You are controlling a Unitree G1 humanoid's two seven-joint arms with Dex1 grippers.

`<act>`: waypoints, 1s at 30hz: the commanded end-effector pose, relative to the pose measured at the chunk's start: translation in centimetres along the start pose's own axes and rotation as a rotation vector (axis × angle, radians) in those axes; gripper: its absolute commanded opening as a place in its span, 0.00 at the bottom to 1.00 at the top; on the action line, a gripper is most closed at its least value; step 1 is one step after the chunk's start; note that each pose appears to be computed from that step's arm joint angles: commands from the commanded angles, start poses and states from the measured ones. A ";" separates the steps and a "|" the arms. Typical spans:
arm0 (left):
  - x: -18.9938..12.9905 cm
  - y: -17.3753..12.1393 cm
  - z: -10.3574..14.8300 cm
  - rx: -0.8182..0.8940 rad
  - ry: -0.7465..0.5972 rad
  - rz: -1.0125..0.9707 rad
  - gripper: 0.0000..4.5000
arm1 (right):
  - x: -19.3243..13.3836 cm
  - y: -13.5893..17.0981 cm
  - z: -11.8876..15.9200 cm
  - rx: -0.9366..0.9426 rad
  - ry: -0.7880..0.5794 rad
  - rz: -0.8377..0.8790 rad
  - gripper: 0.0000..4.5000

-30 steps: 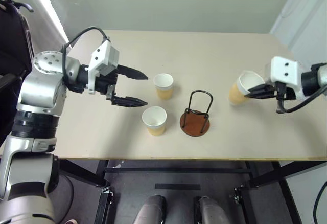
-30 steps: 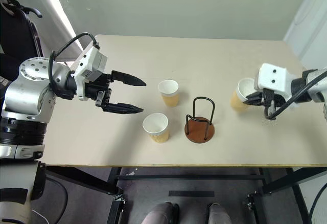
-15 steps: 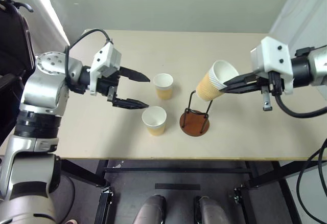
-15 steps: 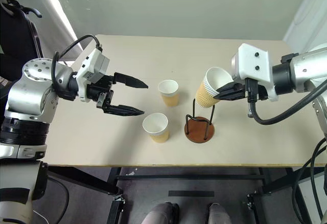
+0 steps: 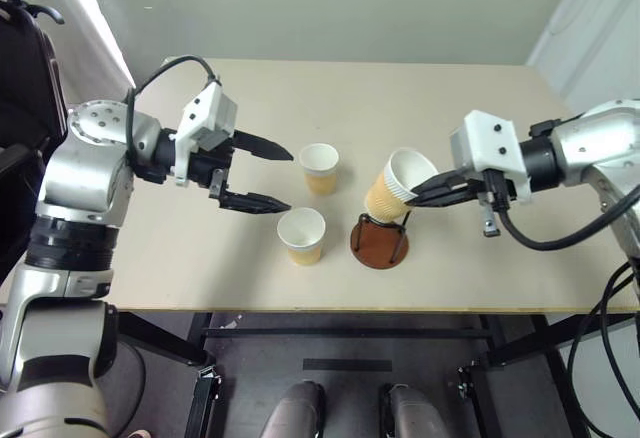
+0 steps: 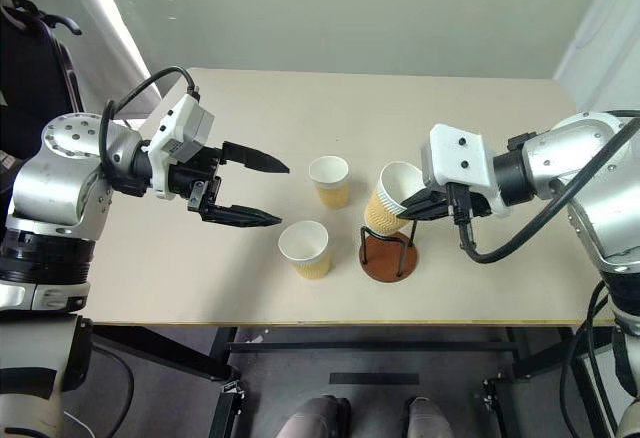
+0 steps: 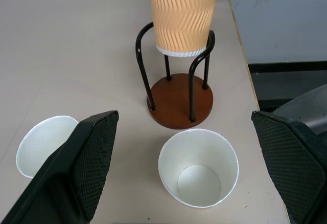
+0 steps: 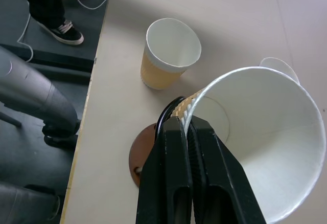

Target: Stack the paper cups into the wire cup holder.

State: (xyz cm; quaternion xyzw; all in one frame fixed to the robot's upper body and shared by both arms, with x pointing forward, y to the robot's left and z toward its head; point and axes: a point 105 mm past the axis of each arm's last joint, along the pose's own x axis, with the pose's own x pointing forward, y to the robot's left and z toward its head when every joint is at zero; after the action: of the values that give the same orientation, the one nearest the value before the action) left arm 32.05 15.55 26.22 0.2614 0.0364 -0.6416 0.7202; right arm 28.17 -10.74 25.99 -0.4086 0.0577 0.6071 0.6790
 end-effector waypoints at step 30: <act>-0.9 -1.1 0.9 0.127 0.116 -0.006 1.00 | -2.6 -2.6 3.7 0.095 -0.212 -0.176 0.82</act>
State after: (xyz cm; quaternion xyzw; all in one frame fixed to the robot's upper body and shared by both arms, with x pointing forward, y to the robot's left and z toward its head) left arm 31.30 15.95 26.66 0.3133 0.0417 -0.6277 0.7114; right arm 29.25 -10.40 29.77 -0.3231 0.0034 0.5782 0.7491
